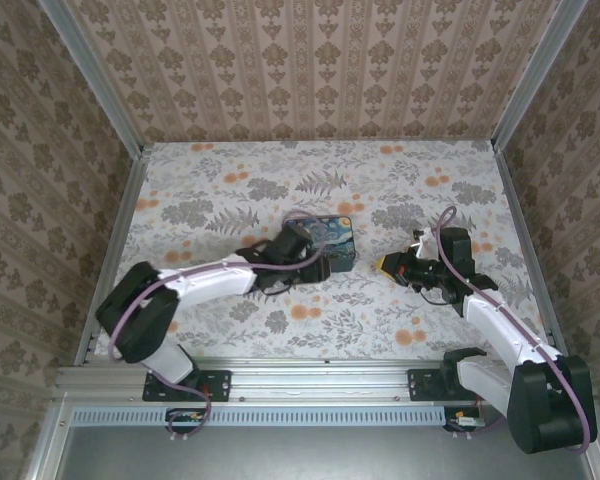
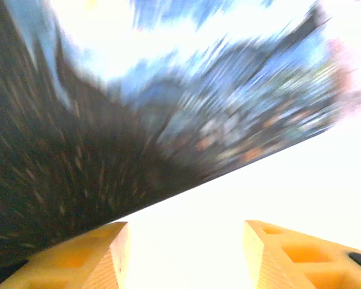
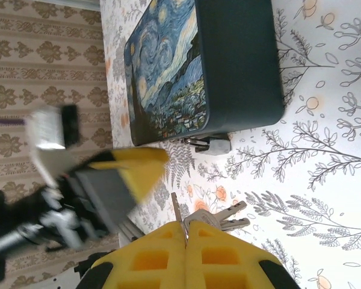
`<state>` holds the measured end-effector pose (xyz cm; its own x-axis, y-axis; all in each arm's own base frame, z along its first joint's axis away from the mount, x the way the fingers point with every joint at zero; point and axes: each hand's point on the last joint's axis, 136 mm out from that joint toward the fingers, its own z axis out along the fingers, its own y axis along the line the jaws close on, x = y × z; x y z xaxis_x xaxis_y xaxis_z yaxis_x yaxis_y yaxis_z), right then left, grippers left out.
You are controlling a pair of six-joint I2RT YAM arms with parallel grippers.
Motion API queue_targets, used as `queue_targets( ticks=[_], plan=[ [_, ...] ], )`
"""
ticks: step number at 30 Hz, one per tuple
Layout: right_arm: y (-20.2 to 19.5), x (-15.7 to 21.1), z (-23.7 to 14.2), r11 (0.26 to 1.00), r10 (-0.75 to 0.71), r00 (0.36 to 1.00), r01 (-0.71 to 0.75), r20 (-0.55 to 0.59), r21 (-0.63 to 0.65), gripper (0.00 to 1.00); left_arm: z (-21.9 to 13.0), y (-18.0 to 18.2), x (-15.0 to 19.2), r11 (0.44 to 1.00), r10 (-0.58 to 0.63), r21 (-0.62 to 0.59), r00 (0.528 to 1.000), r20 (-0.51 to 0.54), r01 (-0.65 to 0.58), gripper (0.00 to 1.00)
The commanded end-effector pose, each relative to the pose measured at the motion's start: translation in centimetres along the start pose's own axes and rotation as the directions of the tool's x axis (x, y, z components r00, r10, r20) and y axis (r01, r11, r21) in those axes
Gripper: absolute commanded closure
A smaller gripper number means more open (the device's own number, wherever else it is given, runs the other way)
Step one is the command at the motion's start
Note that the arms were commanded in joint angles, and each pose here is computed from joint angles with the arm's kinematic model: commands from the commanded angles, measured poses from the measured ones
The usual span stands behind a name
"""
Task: Unlock a padlock with a key
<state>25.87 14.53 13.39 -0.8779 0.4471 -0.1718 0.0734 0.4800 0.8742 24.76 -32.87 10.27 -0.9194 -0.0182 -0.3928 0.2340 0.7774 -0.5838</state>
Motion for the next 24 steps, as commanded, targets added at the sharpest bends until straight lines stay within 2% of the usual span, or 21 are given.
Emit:
queue_targets(
  ticks=[1,6,11,17,24],
  plan=[
    [1.3,0.3,-0.1,0.998,-0.024,0.999,0.022,-0.034,-0.057,1.0,-2.7,-5.2,-2.2,0.948,-0.049,0.314,0.999,-0.023,0.054,0.47],
    [3.0,0.7,0.3,0.993,-0.047,0.997,0.04,-0.058,-0.115,1.0,-3.5,-8.7,-3.7,0.886,-0.034,0.461,0.998,-0.046,0.051,0.46],
    [4.6,0.8,0.4,0.987,-0.074,0.996,0.064,-0.058,-0.149,1.0,-3.1,-9.1,-3.6,0.878,-0.024,0.476,0.997,-0.068,0.054,0.47],
    [5.9,1.3,1.2,0.98,-0.095,0.992,0.079,-0.082,-0.182,1.0,-2.9,-11.0,-2.5,0.839,0.02,0.542,0.993,-0.119,0.048,0.51],
    [7.2,0.9,1.5,0.973,-0.107,0.992,0.089,-0.073,-0.215,1.0,-2.6,-11.4,-1.8,0.828,0.036,0.559,0.989,-0.144,0.051,0.56]
  ],
)
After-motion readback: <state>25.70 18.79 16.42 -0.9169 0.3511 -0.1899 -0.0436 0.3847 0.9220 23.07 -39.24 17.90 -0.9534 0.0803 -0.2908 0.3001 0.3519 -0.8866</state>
